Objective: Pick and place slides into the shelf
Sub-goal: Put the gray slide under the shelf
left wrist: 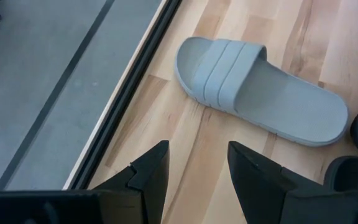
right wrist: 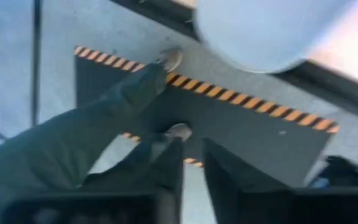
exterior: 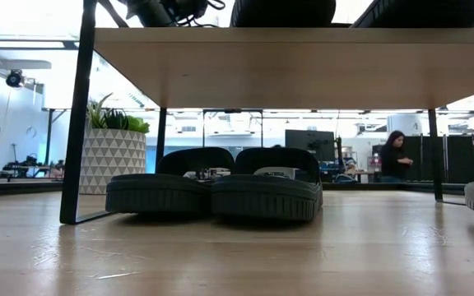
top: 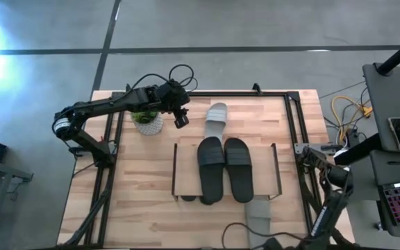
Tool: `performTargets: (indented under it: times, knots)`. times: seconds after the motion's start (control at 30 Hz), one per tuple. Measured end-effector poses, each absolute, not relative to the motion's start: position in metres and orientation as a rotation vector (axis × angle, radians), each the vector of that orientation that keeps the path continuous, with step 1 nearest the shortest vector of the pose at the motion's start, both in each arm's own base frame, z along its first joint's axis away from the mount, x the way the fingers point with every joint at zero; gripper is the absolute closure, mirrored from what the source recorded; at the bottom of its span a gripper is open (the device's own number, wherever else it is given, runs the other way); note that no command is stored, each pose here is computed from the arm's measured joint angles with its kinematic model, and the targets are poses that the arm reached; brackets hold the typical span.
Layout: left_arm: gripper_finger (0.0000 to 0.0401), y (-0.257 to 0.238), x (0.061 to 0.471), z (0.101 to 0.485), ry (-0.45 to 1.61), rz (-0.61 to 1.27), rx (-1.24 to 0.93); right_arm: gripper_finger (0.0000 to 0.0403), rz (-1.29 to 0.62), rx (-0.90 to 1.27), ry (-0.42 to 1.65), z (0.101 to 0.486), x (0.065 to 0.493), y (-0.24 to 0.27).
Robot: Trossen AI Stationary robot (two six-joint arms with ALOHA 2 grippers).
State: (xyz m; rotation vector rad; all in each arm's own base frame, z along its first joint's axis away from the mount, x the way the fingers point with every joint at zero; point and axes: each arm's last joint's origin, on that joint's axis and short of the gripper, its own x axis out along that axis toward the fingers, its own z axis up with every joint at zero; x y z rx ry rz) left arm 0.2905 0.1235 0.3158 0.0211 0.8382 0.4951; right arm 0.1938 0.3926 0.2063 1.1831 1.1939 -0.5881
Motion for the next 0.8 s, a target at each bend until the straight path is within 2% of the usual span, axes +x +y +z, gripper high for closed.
performTargets:
  times: [0.07,0.2,0.63,0.8]
  knots:
    - [0.0251,0.124,0.29,0.316,0.839,0.495,0.021,0.0384,-0.58,1.198,1.192,0.195,0.195,0.392]
    - [0.0251,0.123,0.29,0.315,0.841,0.494,0.02,0.0392,-0.613,1.178,1.188,0.18,0.195,0.385]
    - [0.0251,0.123,0.29,0.314,0.846,0.492,0.024,0.0394,-0.664,1.108,1.185,0.157,0.194,0.372]
    - [0.0251,0.123,0.29,0.314,0.847,0.491,0.029,0.0394,-0.75,1.03,1.171,0.152,0.194,0.36]
